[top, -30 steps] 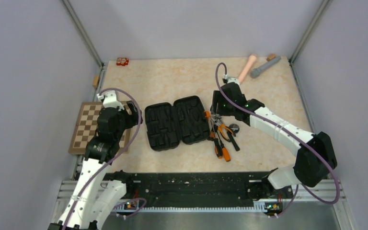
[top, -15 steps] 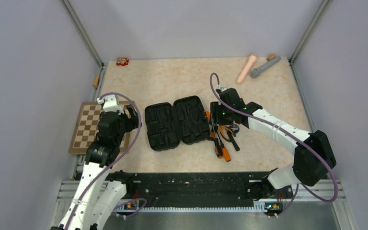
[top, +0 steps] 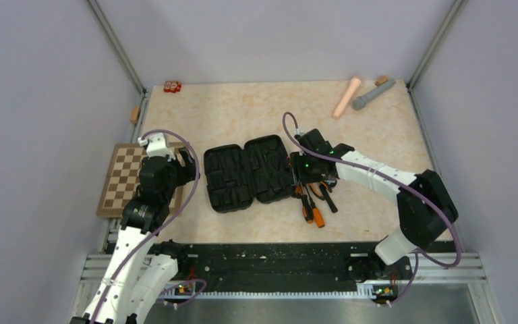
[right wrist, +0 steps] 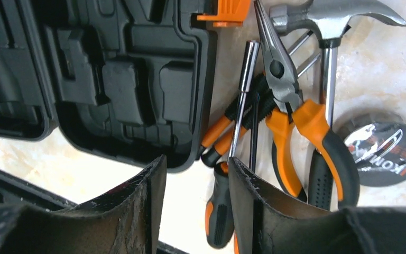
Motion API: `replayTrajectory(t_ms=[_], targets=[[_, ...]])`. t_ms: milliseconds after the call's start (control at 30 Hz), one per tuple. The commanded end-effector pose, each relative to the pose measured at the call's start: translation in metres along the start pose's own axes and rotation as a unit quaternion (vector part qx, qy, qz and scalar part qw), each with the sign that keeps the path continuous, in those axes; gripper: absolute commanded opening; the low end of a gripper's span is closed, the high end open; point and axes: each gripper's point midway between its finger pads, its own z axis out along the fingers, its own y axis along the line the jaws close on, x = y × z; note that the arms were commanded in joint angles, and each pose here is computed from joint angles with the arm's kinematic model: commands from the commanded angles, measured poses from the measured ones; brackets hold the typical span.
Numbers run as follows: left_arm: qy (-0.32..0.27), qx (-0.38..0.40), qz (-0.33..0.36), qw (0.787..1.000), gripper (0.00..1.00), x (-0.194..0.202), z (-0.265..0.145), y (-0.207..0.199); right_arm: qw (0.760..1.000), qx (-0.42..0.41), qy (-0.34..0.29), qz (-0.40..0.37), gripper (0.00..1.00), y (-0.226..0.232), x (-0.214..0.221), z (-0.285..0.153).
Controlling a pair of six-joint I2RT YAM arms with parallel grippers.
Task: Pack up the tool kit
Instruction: Adjust the toolbox at the center of the board.
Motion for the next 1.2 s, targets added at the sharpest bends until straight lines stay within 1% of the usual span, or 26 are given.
replayTrajectory(t_ms=[0, 67, 167, 267, 367, 500, 600, 700, 767, 900, 1067, 1167], targets=[[-0.013, 0.008, 0.002, 1.0, 0.83, -0.006, 0.003, -0.003, 1.0, 0.009, -0.028, -0.007, 0.44, 0.01, -0.026, 0.009], [-0.014, 0.006, 0.002, 1.0, 0.83, -0.005, 0.002, -0.002, 0.999, 0.026, -0.037, -0.006, 0.42, 0.005, -0.032, 0.015], [-0.018, 0.003, 0.002, 1.0, 0.83, -0.006, 0.001, -0.001, 0.999, 0.025, -0.032, -0.01, 0.41, 0.007, -0.033, 0.024], [-0.017, 0.005, 0.002, 1.0, 0.83, -0.006, 0.001, -0.001, 0.999, 0.022, -0.028, -0.027, 0.41, 0.014, -0.033, 0.031], [-0.017, 0.009, 0.002, 1.0, 0.83, -0.007, 0.001, -0.003, 0.998, 0.02, -0.025, -0.048, 0.38, 0.022, -0.033, 0.037], [-0.015, 0.01, 0.003, 1.0, 0.83, -0.005, 0.001, -0.003, 0.997, 0.025, -0.021, -0.068, 0.29, 0.024, -0.036, 0.046], [-0.014, 0.011, 0.004, 1.0, 0.83, -0.005, 0.001, -0.003, 0.996, 0.015, -0.017, -0.081, 0.19, 0.031, -0.04, 0.049], [-0.013, 0.011, 0.004, 1.0, 0.83, -0.004, 0.002, -0.004, 0.995, 0.004, -0.015, -0.097, 0.15, 0.042, -0.041, 0.052], [-0.014, 0.011, 0.005, 1.0, 0.83, -0.005, 0.001, -0.004, 0.995, 0.004, -0.012, -0.102, 0.15, 0.045, -0.04, 0.056], [-0.011, 0.012, 0.005, 1.0, 0.83, -0.003, 0.002, -0.004, 0.995, 0.017, -0.023, -0.094, 0.17, 0.043, -0.046, 0.049], [-0.011, 0.013, 0.005, 1.0, 0.83, -0.004, 0.003, -0.005, 0.995, 0.016, -0.05, -0.083, 0.32, 0.047, -0.058, 0.017], [-0.011, 0.013, 0.005, 1.0, 0.83, -0.004, 0.003, -0.005, 0.995, 0.034, -0.061, -0.073, 0.41, 0.038, -0.059, -0.003]])
